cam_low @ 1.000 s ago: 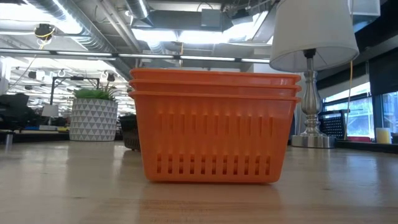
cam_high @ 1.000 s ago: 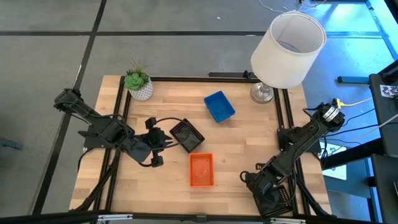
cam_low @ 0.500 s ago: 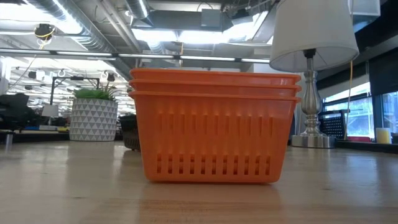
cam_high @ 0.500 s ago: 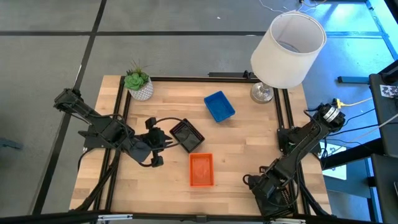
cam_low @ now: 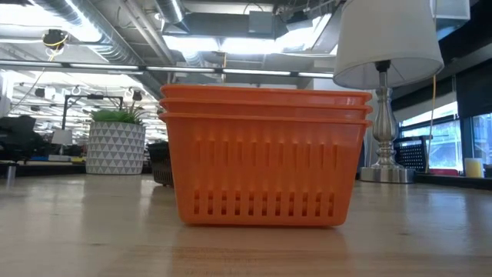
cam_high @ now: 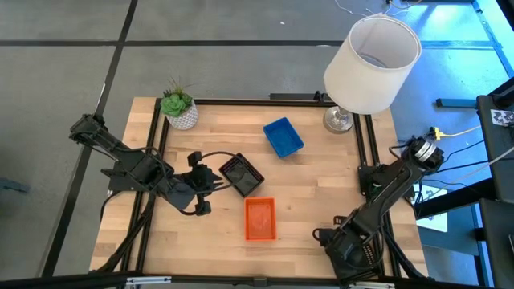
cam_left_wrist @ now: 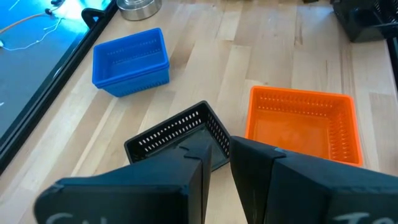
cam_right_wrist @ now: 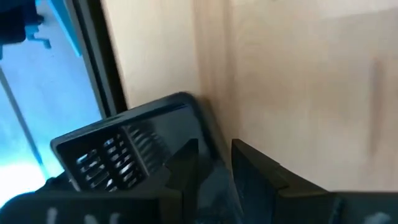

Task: Stack baskets by color
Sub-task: Stack the right black bin on the black bin

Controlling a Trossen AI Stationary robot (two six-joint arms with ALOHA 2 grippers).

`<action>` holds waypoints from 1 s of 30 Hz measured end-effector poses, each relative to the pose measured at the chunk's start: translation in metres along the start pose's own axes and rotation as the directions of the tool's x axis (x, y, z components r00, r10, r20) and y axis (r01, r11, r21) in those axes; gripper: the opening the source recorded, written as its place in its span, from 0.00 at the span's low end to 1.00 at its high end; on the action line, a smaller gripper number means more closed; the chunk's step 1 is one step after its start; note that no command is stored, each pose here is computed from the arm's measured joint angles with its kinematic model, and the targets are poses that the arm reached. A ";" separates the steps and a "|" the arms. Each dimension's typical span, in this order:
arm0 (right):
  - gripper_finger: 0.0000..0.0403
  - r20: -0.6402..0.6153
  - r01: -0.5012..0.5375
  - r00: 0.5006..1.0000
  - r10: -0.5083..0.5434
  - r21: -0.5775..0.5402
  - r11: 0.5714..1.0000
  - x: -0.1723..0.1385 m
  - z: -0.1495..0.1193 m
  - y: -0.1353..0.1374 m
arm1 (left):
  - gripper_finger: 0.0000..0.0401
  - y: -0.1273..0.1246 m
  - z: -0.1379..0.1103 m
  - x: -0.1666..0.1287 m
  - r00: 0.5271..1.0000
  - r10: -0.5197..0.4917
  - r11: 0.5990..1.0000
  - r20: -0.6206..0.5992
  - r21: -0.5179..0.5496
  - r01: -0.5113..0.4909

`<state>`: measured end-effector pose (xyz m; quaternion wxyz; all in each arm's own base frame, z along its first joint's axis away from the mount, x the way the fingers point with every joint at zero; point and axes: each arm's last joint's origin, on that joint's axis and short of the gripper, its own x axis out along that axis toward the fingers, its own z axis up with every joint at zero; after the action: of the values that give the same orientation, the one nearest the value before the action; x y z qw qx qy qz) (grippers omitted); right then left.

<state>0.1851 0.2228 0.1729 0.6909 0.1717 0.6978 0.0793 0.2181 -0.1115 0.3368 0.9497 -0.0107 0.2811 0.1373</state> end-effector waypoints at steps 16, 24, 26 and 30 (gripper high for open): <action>0.03 -0.074 0.103 0.993 -0.097 0.087 0.991 0.039 0.012 -0.009 | 0.13 0.000 0.000 0.000 1.000 0.000 1.000 0.000 0.000 0.000; 0.01 -0.025 0.132 0.991 -0.129 0.156 0.979 0.009 0.040 -0.008 | 0.13 0.002 -0.004 0.000 0.999 0.020 0.999 -0.037 0.036 -0.019; 0.00 -0.018 0.139 0.990 -0.138 0.169 0.976 -0.003 0.049 -0.005 | 0.13 0.004 -0.007 0.000 0.997 0.037 0.998 -0.064 0.057 -0.033; 0.00 0.033 0.199 0.977 -0.211 0.216 0.956 -0.037 0.068 -0.002 | 0.13 0.007 -0.016 0.002 0.992 0.064 0.996 -0.105 0.069 -0.057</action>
<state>0.2519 0.1996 0.2042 0.6923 0.1729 0.6969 -0.0721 0.2094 -0.1063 0.3226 0.9287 0.0216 0.3360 0.1558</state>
